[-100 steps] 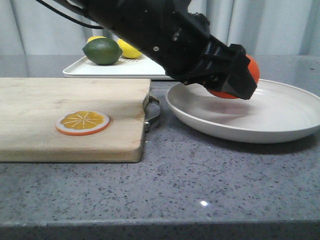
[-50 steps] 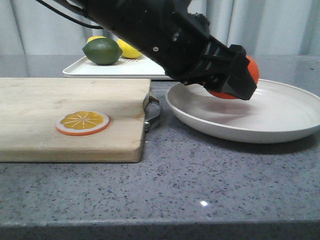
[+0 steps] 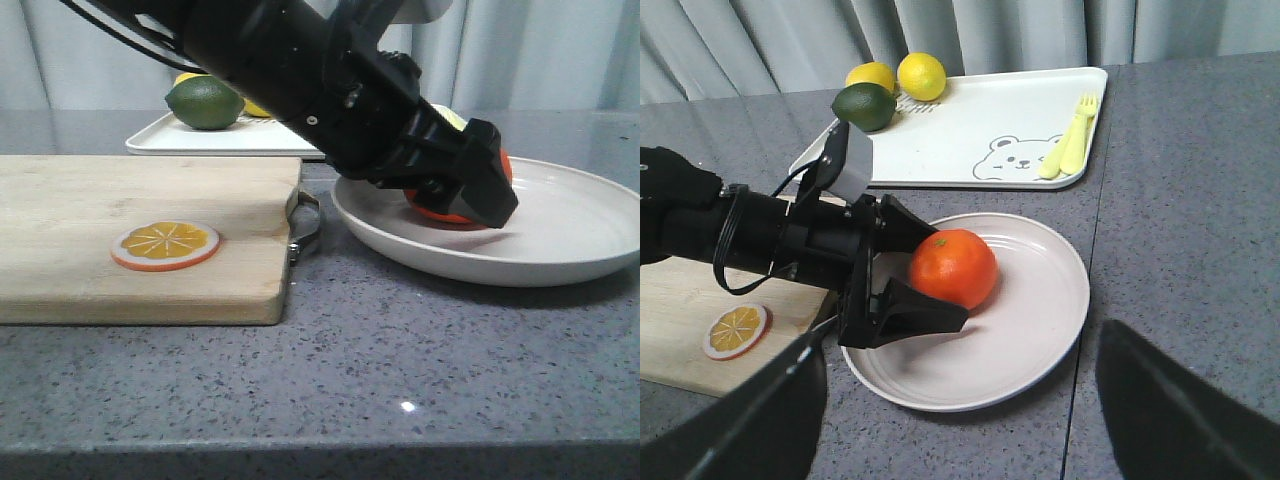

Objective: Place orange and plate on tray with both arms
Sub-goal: 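Carry the orange with the left gripper over the white plate and lower it, then open the left gripper and withdraw it upward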

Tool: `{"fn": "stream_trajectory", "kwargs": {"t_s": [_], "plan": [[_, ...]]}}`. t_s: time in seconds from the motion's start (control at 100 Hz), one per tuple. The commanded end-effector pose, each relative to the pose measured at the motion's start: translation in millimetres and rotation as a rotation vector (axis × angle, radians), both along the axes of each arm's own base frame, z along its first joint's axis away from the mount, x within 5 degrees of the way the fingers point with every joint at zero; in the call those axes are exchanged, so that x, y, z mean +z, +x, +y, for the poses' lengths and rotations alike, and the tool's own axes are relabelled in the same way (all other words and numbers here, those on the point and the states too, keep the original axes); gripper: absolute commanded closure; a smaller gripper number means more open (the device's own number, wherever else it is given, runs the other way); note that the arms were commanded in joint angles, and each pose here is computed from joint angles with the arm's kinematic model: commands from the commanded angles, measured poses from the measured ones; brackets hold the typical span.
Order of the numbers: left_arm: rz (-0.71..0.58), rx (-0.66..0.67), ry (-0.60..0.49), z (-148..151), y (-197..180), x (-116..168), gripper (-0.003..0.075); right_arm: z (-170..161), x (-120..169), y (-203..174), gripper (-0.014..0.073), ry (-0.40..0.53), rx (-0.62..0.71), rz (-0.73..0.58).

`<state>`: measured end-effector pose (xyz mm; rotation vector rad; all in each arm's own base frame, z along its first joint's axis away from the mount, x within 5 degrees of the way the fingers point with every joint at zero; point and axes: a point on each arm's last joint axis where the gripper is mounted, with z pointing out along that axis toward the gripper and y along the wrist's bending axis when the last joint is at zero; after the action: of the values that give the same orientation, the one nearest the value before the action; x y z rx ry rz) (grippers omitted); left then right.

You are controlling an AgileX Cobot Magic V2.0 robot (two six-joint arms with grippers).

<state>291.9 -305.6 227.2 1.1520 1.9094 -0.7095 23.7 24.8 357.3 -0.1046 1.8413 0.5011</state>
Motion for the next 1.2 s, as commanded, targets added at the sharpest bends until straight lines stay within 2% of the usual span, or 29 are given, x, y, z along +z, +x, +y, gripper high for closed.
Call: {"fn": "stream_trajectory", "kwargs": {"t_s": [0.0,0.16,0.37,0.54,0.68,0.96,1.19], "plan": [[-0.04,-0.003,-0.068,-2.2,-4.0,30.0,0.0066,-0.7,13.9,3.3,0.0034,0.023,-0.02,-0.07],[-0.064,0.009,-0.084,1.5,-4.6,40.6,0.0066,-1.4,13.7,3.6,0.0034,0.013,-0.025,-0.072],[-0.19,0.038,-0.115,15.3,-12.4,80.9,0.0066,-2.3,13.4,3.9,0.0034,-0.002,-0.033,-0.074],[-0.303,0.163,-0.15,37.4,-19.4,113.0,0.0067,-2.3,13.4,3.9,0.0034,-0.002,-0.033,-0.074],[-0.366,0.265,-0.162,64.0,-31.7,128.3,0.0067,-2.4,13.3,3.9,0.0034,-0.002,-0.034,-0.074],[-0.415,0.408,-0.164,138.4,-63.8,135.8,0.0067,-3.1,13.2,4.1,0.0034,-0.013,-0.04,-0.076],[-0.432,0.508,-0.151,191.7,-104.1,117.0,0.0067,-3.2,13.1,4.2,0.0034,-0.015,-0.041,-0.077]]}}
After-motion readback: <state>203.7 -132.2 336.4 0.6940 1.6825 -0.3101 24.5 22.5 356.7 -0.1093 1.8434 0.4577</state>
